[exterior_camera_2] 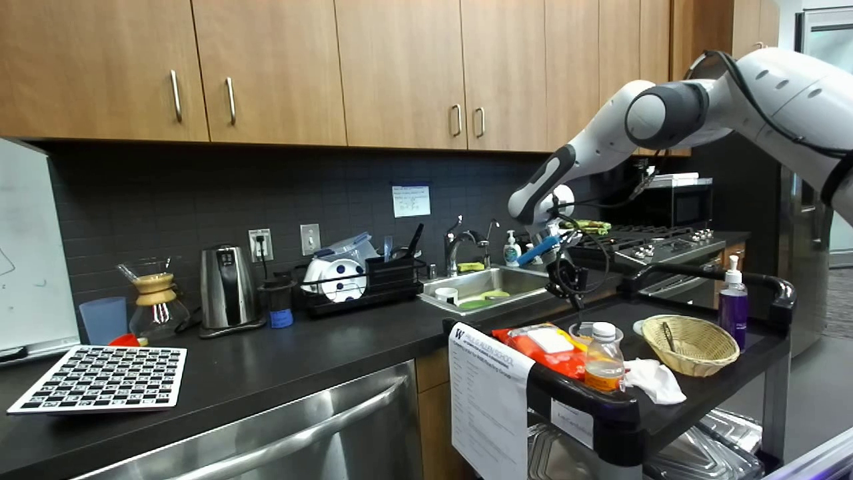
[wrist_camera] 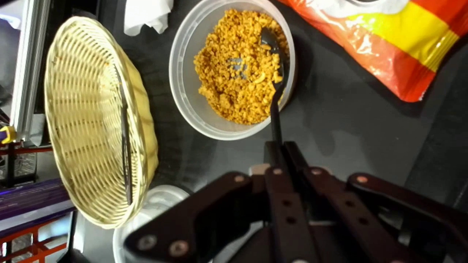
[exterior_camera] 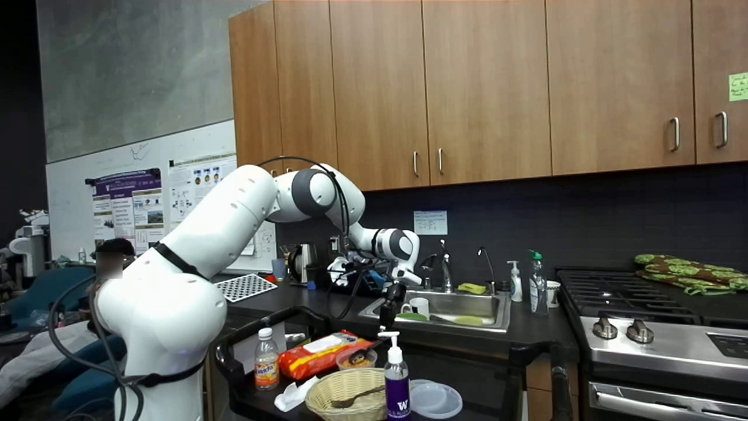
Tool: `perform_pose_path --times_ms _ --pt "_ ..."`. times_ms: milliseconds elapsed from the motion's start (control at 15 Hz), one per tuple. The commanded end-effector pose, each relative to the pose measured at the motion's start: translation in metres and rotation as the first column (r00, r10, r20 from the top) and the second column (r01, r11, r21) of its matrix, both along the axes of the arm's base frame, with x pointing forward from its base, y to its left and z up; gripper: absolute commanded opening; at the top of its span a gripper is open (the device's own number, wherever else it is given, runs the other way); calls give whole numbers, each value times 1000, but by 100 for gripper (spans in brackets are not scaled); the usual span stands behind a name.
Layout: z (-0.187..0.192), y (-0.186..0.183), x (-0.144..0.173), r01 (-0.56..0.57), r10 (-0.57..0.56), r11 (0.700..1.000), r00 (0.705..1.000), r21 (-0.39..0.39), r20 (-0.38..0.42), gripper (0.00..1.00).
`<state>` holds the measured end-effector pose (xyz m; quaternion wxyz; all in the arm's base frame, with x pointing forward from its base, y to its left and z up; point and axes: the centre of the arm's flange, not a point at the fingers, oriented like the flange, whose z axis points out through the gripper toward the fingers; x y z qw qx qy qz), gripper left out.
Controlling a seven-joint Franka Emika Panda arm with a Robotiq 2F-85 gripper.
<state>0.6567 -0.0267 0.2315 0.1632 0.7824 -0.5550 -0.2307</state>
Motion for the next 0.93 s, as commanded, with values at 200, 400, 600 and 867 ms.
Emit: perform_pose_path --times_ms 200,400,600,867 --pt "14 -13 -27 -33 41 997 994 -76 104 1" --pt "19 -19 -34 -46 60 993 989 -107 133 1" --pt "24 -24 -46 -48 66 992 986 -119 152 1" --pt "28 -20 -66 -50 70 992 983 -118 170 1"
